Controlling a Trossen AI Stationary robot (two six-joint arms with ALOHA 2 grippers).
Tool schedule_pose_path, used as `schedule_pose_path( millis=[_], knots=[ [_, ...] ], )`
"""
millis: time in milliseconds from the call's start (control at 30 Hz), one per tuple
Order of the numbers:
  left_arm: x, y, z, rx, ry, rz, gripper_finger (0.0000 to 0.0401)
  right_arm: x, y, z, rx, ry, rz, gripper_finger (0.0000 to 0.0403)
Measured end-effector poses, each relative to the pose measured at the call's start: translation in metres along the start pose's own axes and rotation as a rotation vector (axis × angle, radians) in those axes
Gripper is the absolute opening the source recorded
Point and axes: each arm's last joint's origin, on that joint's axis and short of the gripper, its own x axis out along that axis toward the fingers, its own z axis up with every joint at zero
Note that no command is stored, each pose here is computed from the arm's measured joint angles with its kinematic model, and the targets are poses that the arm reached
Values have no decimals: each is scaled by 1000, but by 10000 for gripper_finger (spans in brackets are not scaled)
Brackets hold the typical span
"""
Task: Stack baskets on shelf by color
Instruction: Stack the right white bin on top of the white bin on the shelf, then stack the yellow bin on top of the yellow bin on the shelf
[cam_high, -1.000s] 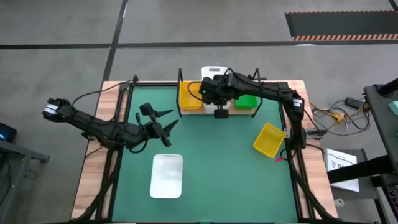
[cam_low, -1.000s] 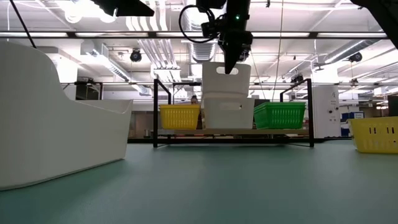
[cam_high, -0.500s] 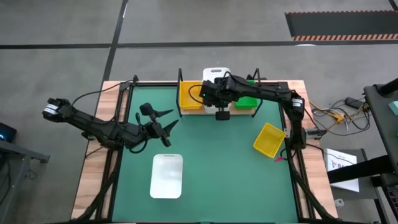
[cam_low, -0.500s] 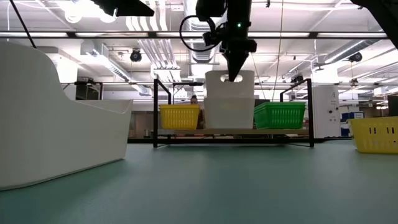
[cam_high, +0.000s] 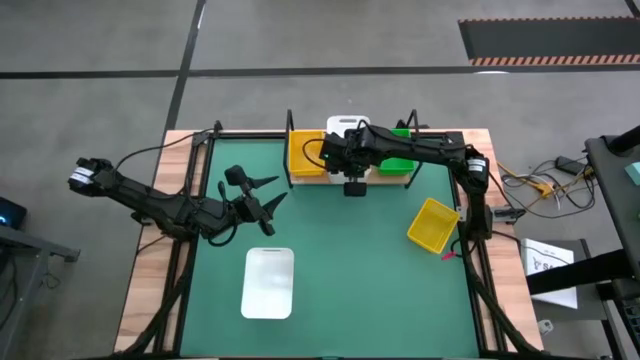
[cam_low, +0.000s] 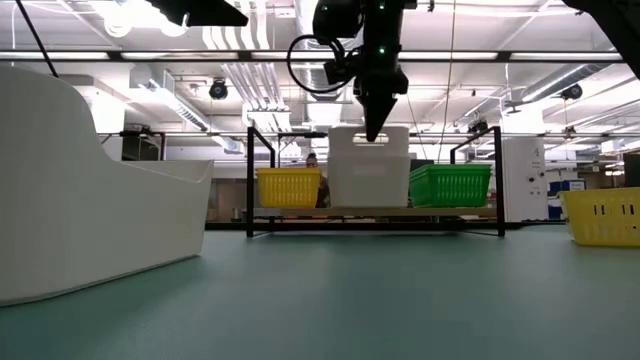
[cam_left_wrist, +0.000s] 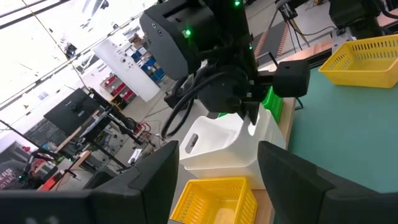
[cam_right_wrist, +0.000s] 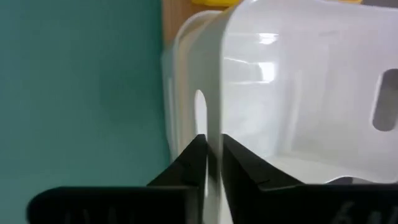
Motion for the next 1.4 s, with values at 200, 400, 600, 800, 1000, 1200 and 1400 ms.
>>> schedule_pose_path(
  millis=[200, 400, 600, 800, 1000, 1200, 1400],
  knots=[
    [0, 0, 0, 0, 0, 0, 203, -9, -2, -1, 3, -2, 17, 90],
    [0, 0, 0, -1, 0, 0, 203, -35, -2, -10, 135, -42, 118, 119],
    [0, 0, 0, -27, -2, 0, 203, -56, 41, -27, 99, -168, 171, 94],
    [0, 2, 4, -71, -28, 15, 203, -52, 111, -46, 28, -555, 197, 44],
    [2, 2, 10, -140, -71, 40, 203, -13, 173, -72, -131, -902, 193, 11],
    [10, -11, 8, -156, -59, 27, 203, 14, 191, -98, -164, -958, 215, 9],
    [22, -38, -1, -214, -8, -13, 203, 17, 191, -113, -86, -941, 256, 9]
  ],
)
